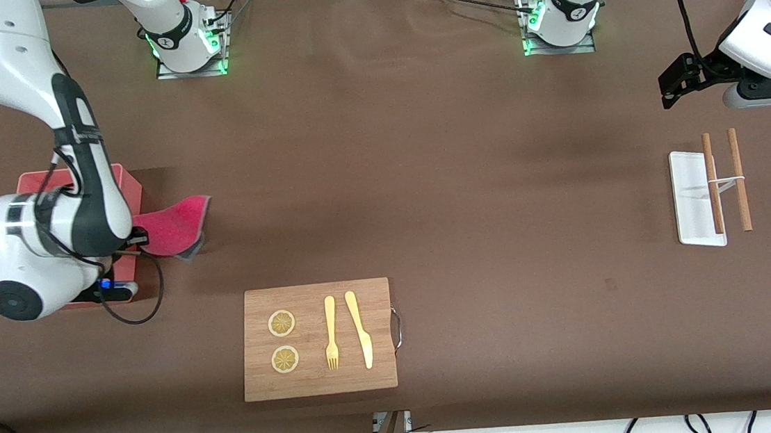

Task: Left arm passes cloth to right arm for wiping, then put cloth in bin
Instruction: 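Carry the cloth over the pink bin with the right gripper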

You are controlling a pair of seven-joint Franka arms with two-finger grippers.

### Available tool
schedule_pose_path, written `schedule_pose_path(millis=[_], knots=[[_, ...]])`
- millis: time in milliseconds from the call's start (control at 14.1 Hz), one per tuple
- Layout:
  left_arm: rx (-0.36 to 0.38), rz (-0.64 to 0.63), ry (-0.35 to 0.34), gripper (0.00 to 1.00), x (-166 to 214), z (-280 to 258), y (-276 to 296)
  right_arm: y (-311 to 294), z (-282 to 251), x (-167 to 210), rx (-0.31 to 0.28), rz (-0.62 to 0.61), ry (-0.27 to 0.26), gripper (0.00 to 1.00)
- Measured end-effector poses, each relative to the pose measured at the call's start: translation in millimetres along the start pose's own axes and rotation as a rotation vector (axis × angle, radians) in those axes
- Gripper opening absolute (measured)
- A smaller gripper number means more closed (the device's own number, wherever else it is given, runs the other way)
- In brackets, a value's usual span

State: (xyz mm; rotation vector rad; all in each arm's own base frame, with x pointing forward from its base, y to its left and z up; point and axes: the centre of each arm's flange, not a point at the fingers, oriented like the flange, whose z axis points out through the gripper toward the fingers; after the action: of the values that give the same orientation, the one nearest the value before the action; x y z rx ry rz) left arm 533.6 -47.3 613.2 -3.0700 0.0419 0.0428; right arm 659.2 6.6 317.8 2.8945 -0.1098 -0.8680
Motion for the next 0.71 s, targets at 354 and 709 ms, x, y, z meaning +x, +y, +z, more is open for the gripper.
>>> schedule_pose_path(millis=[354, 709], knots=[[0.0, 0.0, -0.004, 1.0, 0, 0, 0, 7, -71, -44, 0.003, -0.007, -0.011, 0.02], [0.0, 0.0, -0.006, 1.0, -1, 0, 0, 86, -96, -68, 0.038, -0.079, 0.012, 0.02]])
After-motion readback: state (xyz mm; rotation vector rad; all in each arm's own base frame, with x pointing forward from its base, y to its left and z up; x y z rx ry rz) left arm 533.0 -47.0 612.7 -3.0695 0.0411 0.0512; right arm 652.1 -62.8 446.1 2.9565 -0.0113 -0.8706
